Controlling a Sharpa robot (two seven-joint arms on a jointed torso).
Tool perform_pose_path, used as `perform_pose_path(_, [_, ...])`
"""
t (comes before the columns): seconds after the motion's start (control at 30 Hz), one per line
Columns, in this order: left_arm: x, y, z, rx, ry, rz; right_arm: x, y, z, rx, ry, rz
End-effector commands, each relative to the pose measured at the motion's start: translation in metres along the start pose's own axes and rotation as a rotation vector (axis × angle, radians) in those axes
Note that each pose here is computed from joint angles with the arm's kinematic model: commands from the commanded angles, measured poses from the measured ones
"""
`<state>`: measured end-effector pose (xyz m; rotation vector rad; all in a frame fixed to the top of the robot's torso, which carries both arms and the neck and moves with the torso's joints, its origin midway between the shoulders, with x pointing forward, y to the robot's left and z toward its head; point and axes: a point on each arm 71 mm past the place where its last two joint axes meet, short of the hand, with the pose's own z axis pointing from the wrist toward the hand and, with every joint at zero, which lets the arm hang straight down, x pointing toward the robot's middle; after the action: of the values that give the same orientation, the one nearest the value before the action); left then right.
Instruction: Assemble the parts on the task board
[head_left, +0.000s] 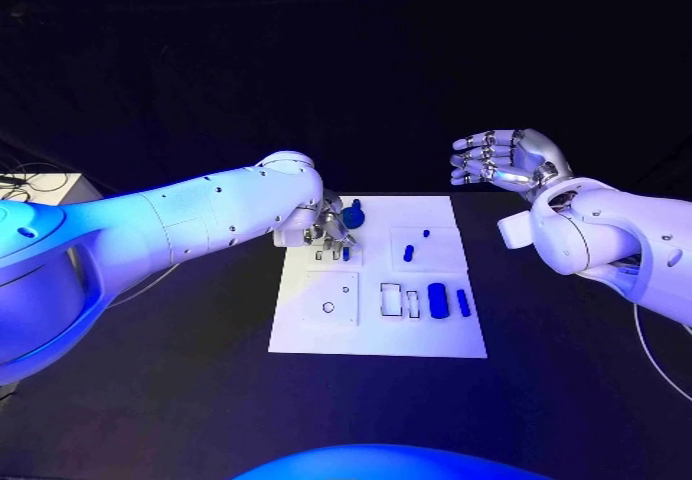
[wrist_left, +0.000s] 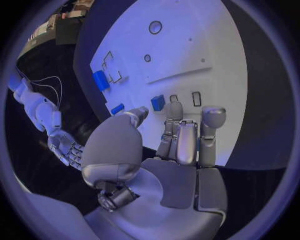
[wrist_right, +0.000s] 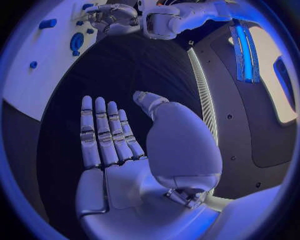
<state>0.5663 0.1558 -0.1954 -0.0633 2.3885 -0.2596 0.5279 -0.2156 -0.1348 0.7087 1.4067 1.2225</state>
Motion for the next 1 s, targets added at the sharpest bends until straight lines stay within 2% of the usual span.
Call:
perform_pose_path(0.03, [0.0026,-0.001,0.0003,0.003,0.025,0.011,0.0,0.0003,0.0004,-0.001,0.004,0.004])
perform_pose_path(0.7, [0.0068,-0.0012,0.0013,0.017,0.057,-0.007,0.0021,0.0,0.0016,0.005,0.01,0.005])
perform_pose_path(1.0, [0.0083,-0.0011,0.004,0.019,0.051,-0.026,0.0025,-0.0001,0.0017,0.007,0.013,0.006])
